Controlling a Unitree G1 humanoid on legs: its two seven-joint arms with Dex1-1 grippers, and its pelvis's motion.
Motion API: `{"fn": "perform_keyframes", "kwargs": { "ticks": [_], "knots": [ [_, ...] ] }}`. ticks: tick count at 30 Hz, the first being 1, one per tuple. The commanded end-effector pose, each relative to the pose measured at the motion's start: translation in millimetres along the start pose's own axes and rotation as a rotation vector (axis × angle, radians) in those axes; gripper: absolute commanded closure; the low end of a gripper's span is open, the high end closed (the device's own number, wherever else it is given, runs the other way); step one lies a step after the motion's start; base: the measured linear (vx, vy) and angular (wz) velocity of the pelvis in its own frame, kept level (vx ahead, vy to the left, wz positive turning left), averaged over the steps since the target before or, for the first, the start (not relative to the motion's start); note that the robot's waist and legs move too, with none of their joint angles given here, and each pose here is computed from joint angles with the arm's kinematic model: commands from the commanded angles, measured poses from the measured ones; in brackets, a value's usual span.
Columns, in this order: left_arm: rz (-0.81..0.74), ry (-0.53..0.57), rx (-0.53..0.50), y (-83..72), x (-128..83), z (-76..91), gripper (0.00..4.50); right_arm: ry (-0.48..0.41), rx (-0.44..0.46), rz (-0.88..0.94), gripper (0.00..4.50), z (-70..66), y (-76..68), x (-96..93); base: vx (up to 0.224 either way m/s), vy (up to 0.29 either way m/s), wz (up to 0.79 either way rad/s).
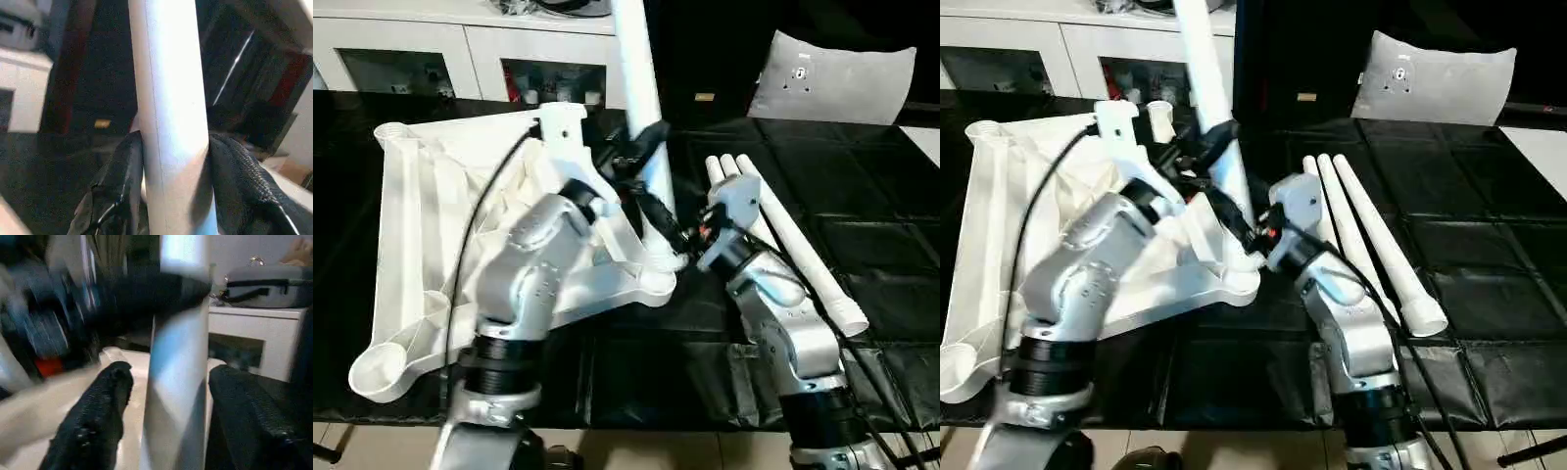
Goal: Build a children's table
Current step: Pick table leg
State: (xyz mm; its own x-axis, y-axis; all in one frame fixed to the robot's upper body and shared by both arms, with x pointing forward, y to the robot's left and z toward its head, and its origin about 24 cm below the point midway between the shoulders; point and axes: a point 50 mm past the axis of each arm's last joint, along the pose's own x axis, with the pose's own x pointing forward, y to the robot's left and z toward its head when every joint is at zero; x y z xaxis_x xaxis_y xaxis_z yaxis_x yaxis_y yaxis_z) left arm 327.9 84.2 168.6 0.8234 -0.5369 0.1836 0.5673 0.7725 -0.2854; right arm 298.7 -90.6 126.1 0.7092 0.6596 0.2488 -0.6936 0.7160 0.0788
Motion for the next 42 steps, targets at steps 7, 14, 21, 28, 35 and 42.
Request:
{"fn": "perform_keyframes", "kwargs": {
  "ticks": [7,14,21,28,35,42],
  "knots": [
    [-0.057,0.031,0.008,1.6,-0.8,5.3,2.73,0.055,0.145,0.019,0.93,17.3,-20.7,-11.3,0.0,0.0,0.0],
    [-0.215,0.069,-0.056,-2.9,-5.5,9.6,2.73,0.224,0.255,0.2,0.86,23.4,-27.8,-29.3,0.0,0.0,0.0],
    [-0.416,0.06,-0.15,-10.5,-11.6,24.4,2.73,0.252,0.262,0.316,0.86,38.5,-32.8,-35.8,0.0,0.0,0.0],
    [-0.582,0.119,0.027,-22.4,-16.2,23.4,2.73,0.351,0.223,0.38,0.86,33.6,-34.8,-36.7,0.0,0.0,0.0],
    [-0.68,0.107,0.067,-36.3,-14.6,24.1,2.73,0.422,0.204,0.428,0.86,24.7,-30.6,-32.0,0.0,0.0,0.0],
    [-0.709,0.082,0.079,-38.9,-12.4,26.1,2.73,0.455,0.214,0.46,0.86,16.1,-26.4,-30.9,0.0,0.0,0.0]
  ]
}}
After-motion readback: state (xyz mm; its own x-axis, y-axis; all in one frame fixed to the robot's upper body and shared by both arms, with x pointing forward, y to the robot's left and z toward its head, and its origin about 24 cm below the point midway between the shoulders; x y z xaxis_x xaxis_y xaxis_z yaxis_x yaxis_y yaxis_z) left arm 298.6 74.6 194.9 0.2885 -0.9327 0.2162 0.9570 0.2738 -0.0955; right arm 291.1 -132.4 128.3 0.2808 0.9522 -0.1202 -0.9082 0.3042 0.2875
